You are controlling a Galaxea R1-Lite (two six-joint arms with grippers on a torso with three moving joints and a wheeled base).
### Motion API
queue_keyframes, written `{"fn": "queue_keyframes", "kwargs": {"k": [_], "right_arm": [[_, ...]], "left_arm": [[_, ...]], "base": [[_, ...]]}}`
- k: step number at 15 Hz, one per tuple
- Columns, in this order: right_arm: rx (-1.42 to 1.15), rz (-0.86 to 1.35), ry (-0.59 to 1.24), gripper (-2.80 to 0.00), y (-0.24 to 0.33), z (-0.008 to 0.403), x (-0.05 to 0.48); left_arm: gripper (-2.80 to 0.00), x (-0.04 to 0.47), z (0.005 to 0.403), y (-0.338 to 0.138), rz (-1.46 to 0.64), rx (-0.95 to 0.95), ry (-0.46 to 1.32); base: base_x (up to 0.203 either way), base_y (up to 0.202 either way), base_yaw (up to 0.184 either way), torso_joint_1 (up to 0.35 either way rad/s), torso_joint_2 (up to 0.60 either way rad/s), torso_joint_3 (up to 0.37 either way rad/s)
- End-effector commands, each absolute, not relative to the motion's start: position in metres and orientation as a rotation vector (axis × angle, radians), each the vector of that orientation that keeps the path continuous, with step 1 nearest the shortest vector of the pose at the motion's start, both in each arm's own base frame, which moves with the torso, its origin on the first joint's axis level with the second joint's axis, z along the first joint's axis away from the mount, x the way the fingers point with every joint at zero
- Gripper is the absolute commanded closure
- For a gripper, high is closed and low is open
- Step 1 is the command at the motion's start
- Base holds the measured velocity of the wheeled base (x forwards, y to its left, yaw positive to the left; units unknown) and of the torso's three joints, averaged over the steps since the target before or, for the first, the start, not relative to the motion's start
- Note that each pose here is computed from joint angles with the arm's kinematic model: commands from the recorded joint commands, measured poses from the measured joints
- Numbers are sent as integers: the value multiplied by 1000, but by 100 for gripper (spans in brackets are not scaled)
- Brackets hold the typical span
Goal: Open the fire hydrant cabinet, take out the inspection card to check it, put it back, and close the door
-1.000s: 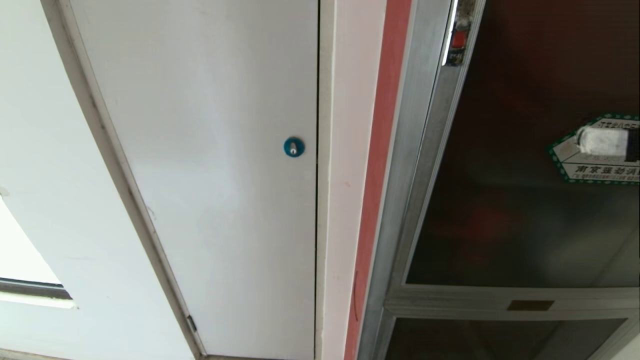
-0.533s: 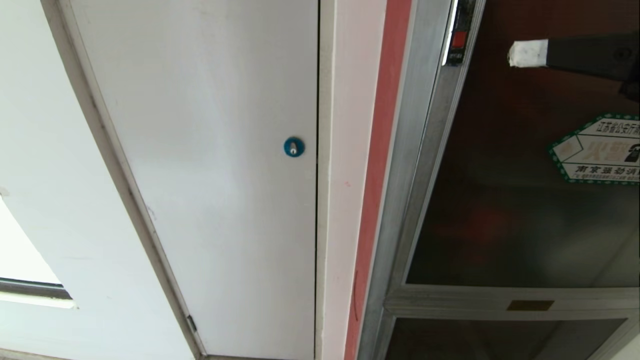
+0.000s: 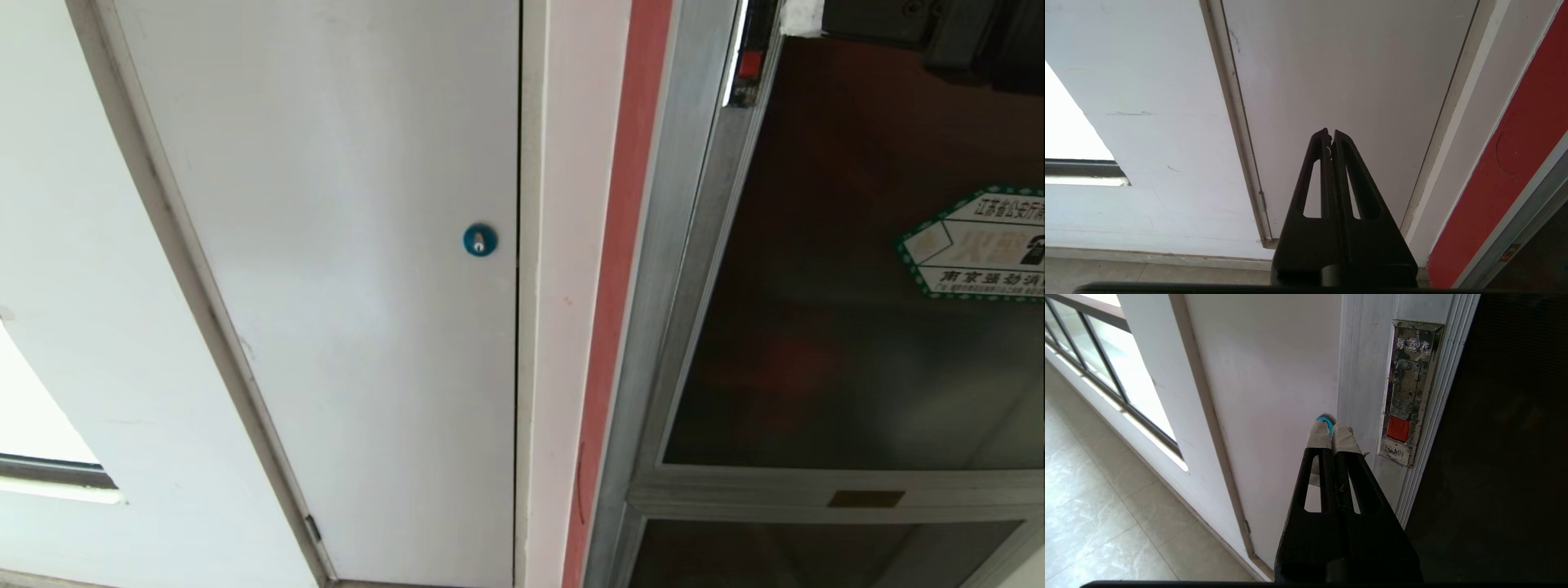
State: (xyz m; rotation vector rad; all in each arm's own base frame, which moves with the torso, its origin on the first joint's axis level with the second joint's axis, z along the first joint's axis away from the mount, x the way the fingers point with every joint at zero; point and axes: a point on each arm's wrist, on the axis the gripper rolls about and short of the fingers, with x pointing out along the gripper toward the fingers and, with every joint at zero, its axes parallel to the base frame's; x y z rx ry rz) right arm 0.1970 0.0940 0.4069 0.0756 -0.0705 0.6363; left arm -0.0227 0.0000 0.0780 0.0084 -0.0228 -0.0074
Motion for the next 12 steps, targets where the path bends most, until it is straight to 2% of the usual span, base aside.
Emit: {"fn": "queue_keyframes", "kwargs": {"k": [1, 12], "right_arm": [[73, 619, -57, 0, 99, 405, 210], [73, 530, -18, 0, 96, 395, 229]], "left_arm": [[0, -22, 75, 0, -8, 8, -11], [0, -22, 75, 0, -8, 8, -11]], "base": [[0, 0, 0, 0, 0, 0], [0, 0, 0, 0, 0, 0]]}}
